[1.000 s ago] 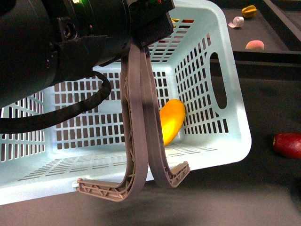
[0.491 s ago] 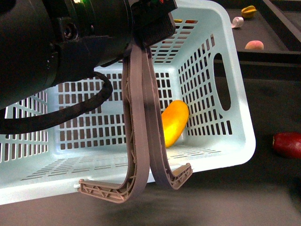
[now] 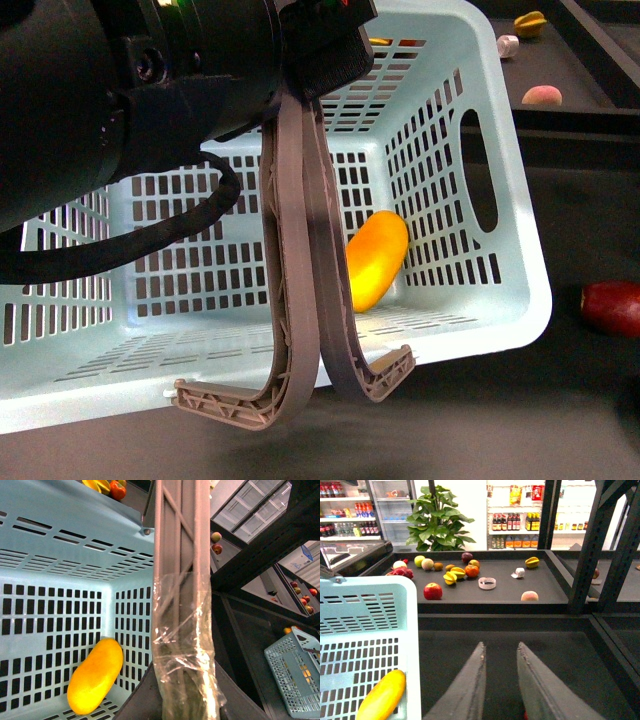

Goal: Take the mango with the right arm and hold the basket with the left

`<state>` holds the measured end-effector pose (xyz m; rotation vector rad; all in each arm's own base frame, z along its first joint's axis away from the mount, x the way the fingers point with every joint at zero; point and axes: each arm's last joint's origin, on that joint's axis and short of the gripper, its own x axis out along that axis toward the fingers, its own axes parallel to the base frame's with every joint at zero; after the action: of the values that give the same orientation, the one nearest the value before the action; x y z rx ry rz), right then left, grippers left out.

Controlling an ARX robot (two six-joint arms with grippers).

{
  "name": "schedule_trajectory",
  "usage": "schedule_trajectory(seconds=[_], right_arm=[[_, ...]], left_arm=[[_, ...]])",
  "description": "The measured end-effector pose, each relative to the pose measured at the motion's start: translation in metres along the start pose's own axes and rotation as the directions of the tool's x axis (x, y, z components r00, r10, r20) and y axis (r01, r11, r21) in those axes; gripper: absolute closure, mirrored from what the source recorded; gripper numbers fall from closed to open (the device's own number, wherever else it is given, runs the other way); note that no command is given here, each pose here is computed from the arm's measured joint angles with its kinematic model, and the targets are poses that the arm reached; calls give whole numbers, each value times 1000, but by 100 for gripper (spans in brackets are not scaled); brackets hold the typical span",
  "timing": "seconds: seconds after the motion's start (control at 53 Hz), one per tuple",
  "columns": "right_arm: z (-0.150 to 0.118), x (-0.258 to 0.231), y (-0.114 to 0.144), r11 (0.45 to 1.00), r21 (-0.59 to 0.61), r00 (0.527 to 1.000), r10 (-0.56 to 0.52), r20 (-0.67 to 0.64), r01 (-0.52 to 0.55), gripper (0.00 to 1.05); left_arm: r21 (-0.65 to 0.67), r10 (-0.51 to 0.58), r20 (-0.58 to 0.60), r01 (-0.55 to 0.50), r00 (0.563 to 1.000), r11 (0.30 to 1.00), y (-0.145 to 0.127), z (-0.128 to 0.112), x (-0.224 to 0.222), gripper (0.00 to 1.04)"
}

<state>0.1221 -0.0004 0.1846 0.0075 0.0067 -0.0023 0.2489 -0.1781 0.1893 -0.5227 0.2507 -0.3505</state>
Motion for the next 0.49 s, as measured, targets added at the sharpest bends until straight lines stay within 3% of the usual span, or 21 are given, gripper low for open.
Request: schedule_trajectory(seconds=[0.132, 0.491], right_arm=[[-3, -3, 0, 1000, -3, 1000, 0, 6, 0, 103], [-17, -11, 0, 1000, -6, 1000, 0, 10, 0, 103]], left_arm=[[0, 0, 0, 0, 1000, 1000, 0, 0, 0, 97], [0, 1, 0, -1, 1000, 1000, 0, 0, 0, 97]])
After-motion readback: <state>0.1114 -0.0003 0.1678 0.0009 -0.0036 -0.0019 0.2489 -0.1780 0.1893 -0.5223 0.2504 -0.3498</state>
